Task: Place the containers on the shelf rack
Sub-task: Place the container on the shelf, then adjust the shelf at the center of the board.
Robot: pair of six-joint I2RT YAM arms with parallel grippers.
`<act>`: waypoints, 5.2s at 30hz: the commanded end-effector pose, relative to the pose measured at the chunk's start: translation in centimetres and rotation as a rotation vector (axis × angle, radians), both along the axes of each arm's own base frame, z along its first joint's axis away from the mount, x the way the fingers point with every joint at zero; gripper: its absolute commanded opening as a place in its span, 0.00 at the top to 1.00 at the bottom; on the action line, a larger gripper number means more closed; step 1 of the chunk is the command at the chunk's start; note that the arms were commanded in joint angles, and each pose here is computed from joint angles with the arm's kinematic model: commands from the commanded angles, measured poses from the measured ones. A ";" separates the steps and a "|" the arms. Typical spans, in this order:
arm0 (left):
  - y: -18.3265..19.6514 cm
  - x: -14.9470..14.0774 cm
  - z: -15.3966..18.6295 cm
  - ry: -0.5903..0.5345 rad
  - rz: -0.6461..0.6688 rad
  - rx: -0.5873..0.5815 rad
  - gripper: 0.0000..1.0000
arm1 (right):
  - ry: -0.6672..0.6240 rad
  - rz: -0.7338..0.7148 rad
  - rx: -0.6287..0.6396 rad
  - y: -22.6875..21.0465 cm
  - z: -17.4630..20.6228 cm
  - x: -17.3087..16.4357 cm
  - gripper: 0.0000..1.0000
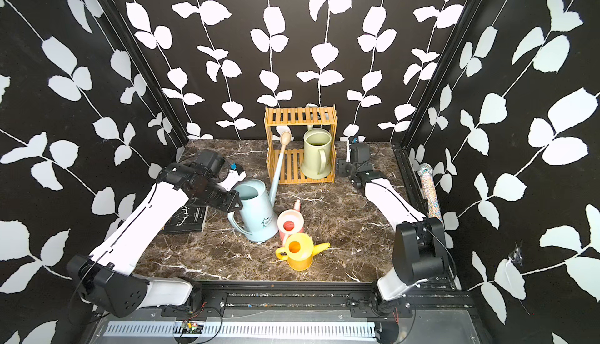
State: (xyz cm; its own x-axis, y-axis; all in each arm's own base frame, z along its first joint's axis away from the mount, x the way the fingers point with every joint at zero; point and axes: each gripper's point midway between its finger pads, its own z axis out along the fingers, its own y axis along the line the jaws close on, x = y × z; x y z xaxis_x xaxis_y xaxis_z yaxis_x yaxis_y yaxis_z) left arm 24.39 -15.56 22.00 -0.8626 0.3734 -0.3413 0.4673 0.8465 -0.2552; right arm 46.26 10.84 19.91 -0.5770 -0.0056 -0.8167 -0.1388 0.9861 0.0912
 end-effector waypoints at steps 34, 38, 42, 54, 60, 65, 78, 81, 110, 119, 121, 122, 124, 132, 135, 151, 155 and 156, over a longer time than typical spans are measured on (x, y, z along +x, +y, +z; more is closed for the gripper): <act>-4.7 8.3 4.0 -0.188 0.095 -0.008 1.00 | 0.064 0.072 0.086 4.1 -2.3 3.8 0.98; -5.9 9.4 4.8 -0.205 0.117 -0.032 1.00 | 0.081 0.030 0.098 4.2 -2.3 2.5 0.98; -6.8 10.6 5.8 -0.240 0.130 -0.045 1.00 | 0.101 -0.010 0.117 4.4 -2.8 1.2 0.98; -7.6 14.8 6.9 -0.329 0.184 -0.016 1.00 | 0.104 -0.018 0.118 5.0 -2.4 -0.5 0.98; -8.6 14.9 6.6 -0.298 0.177 -0.055 1.00 | 0.106 -0.026 0.120 5.0 -2.5 -0.5 0.98; -8.6 14.3 5.1 -0.239 0.207 -0.053 1.00 | 0.107 -0.048 0.139 5.2 -2.6 -0.6 0.97; -9.2 11.2 1.6 -0.035 0.252 -0.109 1.00 | 0.094 -0.082 0.128 5.1 -2.6 -0.7 0.97; -9.0 12.4 3.8 -0.099 0.263 -0.133 1.00 | 0.094 -0.082 0.125 5.1 -2.6 -0.8 0.97; -9.1 18.2 9.2 -0.686 0.119 -0.036 1.00 | 0.097 -0.065 0.131 5.6 -3.5 -0.7 0.97; -9.2 16.6 12.2 -0.749 0.087 -0.067 1.00 | 0.093 -0.064 0.118 5.5 -3.5 -0.6 0.97; -9.2 16.5 12.5 -0.764 0.082 -0.070 1.00 | 0.098 -0.063 0.118 5.5 -3.7 -0.6 0.97; -9.2 16.5 12.5 -0.771 0.083 -0.070 1.00 | 0.100 -0.063 0.120 5.6 -3.8 -0.6 0.97; -9.3 16.7 12.4 -0.784 0.082 -0.073 1.00 | 0.100 -0.064 0.122 5.6 -3.8 -0.6 0.97; -10.2 19.3 9.7 -0.856 0.108 -0.072 1.00 | 0.105 -0.061 0.135 5.8 -4.0 -0.5 0.97; -10.8 20.3 8.8 -0.878 0.103 -0.068 1.00 | 0.108 -0.055 0.145 6.1 -4.0 -0.5 0.97; -11.1 21.2 3.8 -0.950 0.109 0.096 1.00 | 0.117 -0.052 0.146 6.1 -4.5 -0.6 0.97; -11.2 21.4 1.9 -0.910 0.138 0.088 1.00 | 0.115 -0.051 0.140 6.1 -4.3 -0.6 0.97; -11.3 21.4 1.5 -0.905 0.143 0.085 1.00 | 0.115 -0.050 0.141 6.1 -4.3 -0.6 0.97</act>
State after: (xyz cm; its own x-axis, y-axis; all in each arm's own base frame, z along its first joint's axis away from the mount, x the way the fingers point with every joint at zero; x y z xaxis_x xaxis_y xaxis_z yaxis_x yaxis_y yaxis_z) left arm 44.84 -28.02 24.58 -0.3099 0.3519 -0.8833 0.4145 0.8861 0.2076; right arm 46.67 15.06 16.26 -0.6295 0.1739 -0.7573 0.0008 0.9748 0.2232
